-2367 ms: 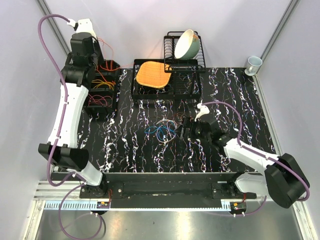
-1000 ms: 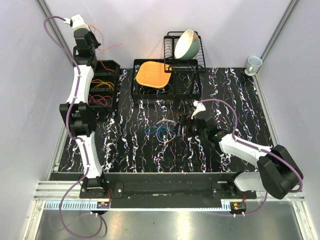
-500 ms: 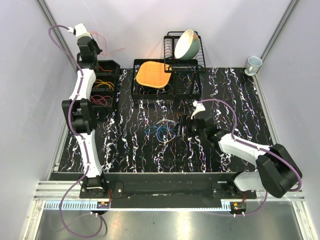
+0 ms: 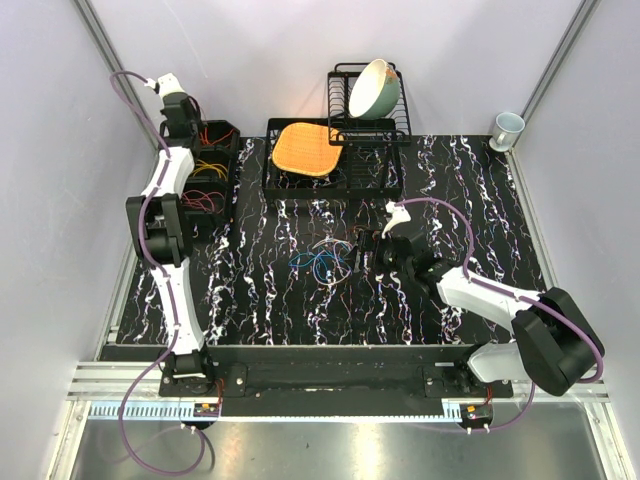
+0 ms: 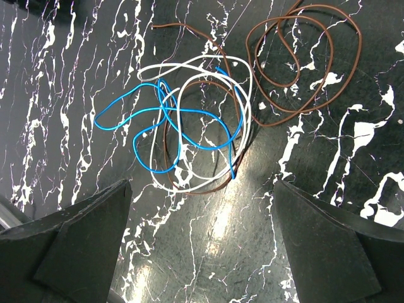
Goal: Untangle the cables
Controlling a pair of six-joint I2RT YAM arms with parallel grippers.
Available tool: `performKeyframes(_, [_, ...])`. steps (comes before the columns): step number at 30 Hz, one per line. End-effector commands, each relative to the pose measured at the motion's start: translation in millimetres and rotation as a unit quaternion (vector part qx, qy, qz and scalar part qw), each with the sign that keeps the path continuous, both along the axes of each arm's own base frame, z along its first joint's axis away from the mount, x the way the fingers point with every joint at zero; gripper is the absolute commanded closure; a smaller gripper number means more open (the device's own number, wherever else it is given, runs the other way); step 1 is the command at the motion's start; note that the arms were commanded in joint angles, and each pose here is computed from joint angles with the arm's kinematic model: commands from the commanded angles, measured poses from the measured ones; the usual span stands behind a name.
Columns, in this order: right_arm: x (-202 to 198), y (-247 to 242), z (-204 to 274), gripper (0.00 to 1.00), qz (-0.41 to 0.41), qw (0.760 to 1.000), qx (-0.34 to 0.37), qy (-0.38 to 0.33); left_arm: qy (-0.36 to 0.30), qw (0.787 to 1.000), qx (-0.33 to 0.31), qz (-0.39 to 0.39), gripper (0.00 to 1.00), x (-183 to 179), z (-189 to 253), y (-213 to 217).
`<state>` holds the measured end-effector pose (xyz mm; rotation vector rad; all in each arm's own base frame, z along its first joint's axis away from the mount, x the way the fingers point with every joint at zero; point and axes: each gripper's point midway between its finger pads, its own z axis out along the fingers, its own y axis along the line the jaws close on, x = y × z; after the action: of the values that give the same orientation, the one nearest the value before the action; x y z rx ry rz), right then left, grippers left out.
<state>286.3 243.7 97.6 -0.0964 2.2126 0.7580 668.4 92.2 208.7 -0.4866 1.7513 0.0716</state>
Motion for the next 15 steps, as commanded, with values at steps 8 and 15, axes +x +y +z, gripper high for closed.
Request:
performKeyframes(8, [14, 9, 24, 0.0, 0.0, 0.999, 0.025, -0.028, -0.014, 1.0, 0.005, 0.013, 1.0, 28, -6, 17])
performKeyframes(15, [14, 9, 22, 0.0, 0.0, 0.999, 0.024, -0.024, -0.007, 1.0, -0.027, 0.007, 0.96, 30, -23, 14])
